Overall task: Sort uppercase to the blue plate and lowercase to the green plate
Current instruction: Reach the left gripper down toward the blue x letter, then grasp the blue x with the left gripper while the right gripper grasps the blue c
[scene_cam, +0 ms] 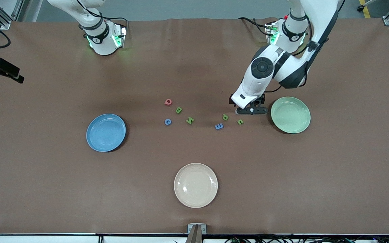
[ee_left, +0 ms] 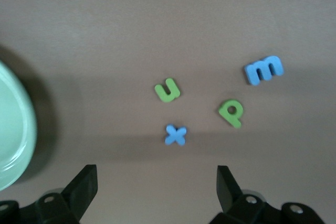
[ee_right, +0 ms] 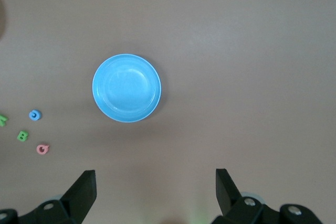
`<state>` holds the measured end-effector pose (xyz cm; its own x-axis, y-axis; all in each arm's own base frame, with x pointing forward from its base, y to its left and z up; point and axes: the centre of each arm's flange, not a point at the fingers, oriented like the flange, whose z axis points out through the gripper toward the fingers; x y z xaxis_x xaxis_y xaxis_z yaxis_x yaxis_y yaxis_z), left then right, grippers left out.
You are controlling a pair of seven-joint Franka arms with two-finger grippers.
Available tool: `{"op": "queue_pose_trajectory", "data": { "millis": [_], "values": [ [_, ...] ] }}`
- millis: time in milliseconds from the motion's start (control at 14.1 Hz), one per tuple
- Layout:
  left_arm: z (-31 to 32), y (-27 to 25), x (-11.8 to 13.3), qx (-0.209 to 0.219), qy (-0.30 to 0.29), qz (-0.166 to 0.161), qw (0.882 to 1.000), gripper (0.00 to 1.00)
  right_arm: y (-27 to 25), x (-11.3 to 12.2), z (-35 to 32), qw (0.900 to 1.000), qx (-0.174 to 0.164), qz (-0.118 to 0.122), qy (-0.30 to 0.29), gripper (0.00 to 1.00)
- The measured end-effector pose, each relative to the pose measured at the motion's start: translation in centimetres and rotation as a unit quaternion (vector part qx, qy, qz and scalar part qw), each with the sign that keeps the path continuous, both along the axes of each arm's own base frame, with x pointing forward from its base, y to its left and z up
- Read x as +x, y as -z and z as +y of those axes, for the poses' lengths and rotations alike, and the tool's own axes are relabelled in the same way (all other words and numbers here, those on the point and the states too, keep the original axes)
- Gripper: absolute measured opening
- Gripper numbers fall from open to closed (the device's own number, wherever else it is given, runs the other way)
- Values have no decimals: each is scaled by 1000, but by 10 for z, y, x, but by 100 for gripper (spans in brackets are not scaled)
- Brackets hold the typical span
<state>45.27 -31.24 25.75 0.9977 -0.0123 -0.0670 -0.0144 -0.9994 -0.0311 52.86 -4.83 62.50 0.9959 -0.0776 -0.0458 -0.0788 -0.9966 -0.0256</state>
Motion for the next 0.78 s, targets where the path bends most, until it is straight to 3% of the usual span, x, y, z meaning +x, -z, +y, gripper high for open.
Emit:
{"op": "queue_pose_trajectory", "data": {
  "millis": [425,780],
  "values": [
    [-7,45,2,-7,-6,-8,1000,97,98,46,-1,997,1,78,5,100],
    [-8,66,-2,5,-4,-13,1000,87,111,48,85,988,-8,100,115,100]
  ]
}}
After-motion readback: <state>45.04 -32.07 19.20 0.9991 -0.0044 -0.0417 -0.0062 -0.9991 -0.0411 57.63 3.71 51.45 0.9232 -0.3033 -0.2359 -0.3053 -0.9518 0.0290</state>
